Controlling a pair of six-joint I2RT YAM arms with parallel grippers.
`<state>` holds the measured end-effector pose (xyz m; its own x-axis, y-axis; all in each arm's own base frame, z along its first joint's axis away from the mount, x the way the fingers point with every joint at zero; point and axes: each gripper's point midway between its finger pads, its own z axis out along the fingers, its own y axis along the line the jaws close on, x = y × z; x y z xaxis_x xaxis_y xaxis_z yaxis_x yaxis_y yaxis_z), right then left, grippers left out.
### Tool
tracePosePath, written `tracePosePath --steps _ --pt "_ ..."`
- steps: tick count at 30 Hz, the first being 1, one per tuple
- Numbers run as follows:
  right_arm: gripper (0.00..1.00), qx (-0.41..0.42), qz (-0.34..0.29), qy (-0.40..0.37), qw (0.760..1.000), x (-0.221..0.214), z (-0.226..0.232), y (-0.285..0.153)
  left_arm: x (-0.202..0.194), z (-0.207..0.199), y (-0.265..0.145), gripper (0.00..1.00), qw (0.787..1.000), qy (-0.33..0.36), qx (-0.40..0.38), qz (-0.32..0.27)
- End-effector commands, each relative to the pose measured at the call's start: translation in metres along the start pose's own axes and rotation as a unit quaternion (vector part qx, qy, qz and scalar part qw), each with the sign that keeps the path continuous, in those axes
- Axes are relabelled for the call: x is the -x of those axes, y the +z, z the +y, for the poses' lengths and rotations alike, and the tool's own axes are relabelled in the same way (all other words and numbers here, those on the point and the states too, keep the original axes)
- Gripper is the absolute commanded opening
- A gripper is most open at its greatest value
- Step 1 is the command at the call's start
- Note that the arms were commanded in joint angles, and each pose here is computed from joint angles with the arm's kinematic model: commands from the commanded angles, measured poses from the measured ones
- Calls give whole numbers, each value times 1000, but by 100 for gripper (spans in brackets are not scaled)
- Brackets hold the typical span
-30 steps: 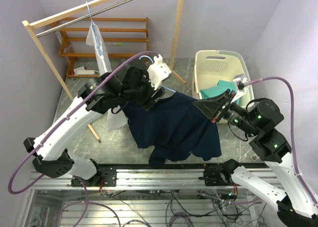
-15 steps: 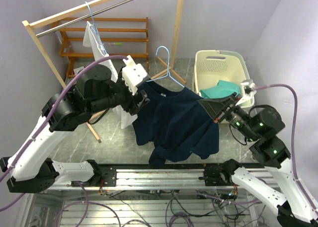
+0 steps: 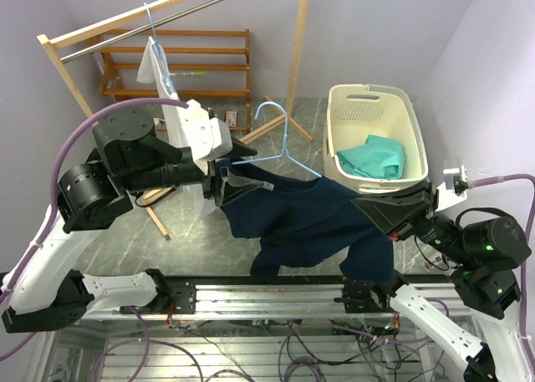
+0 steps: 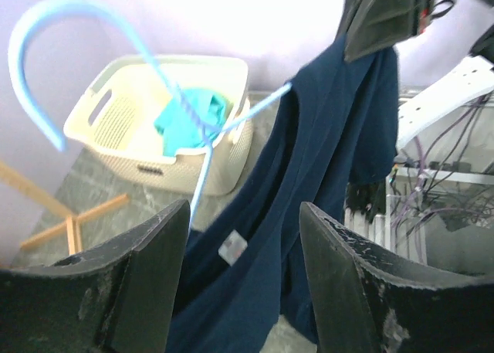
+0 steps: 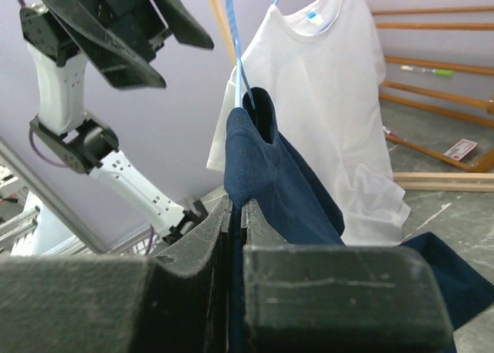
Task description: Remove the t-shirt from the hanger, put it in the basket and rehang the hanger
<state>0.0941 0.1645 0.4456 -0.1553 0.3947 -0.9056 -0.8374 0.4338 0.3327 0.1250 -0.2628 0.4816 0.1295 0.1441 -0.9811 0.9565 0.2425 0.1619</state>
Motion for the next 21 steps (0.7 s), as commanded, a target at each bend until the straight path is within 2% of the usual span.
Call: tracePosePath --steps 1,17,21 --pt "0 44 -8 -11 999 13 22 -5 37 -23 9 68 995 7 -84 -57" --pt "0 63 -32 -22 997 31 36 -12 18 -27 21 59 994 -17 -102 -20" --pt "0 68 -36 -21 997 34 39 -13 16 -25 20 59 995 -17 -97 -20"
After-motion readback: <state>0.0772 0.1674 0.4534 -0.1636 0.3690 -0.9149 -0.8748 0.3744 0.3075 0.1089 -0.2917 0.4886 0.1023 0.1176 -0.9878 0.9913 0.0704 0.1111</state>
